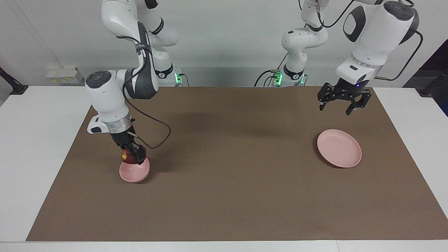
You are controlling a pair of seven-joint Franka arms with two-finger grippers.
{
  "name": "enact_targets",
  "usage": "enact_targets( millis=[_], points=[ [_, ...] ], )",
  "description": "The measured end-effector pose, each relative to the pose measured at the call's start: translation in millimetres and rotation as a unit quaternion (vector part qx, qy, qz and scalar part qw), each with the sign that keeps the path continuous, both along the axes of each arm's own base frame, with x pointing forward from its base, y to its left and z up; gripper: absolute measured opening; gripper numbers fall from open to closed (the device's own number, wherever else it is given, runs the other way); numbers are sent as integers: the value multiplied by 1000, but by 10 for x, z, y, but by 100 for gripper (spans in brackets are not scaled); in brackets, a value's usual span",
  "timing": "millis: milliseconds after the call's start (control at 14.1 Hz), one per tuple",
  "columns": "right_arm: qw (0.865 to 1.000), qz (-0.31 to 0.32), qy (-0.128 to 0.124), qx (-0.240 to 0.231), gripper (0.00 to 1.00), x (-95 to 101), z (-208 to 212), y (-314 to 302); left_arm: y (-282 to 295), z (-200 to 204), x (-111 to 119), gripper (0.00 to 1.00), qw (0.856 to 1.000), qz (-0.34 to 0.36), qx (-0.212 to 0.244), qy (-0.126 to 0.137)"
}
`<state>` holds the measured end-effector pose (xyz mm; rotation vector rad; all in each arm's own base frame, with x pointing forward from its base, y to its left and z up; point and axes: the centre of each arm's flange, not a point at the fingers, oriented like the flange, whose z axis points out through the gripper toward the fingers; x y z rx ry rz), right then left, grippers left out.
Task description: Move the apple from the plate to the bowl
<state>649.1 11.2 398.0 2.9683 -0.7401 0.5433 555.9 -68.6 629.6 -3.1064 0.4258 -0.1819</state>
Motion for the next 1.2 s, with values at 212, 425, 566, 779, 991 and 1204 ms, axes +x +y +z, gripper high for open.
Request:
enact_targets(
  millis=[212, 425, 566, 779, 991, 1204],
  points=[
    [1000, 15, -24, -8, 79, -25, -300, -65, 42, 75, -26, 100, 1000, 2, 4, 6],
    [999, 25, -27, -23, 79, -50, -444, -73, 281, 177, -59, 100, 1000, 7, 8, 18],
    [999, 25, -29, -19, 79, -58, -556, -62, 518, 255, -87, 100, 1000, 1, 10, 25],
    [999, 24, -24, -18, 85, -59, -670, -73, 700, 370, -119, 100, 1000, 5, 9, 24],
    [999, 26, -30, -19, 100, -35, -587, -50, 720, 395, -138, 100, 1000, 5, 7, 30],
    [999, 24, -20, -26, 100, -31, -327, 8, 708, 502, -179, 100, 999, 4, 5, 33]
  ],
)
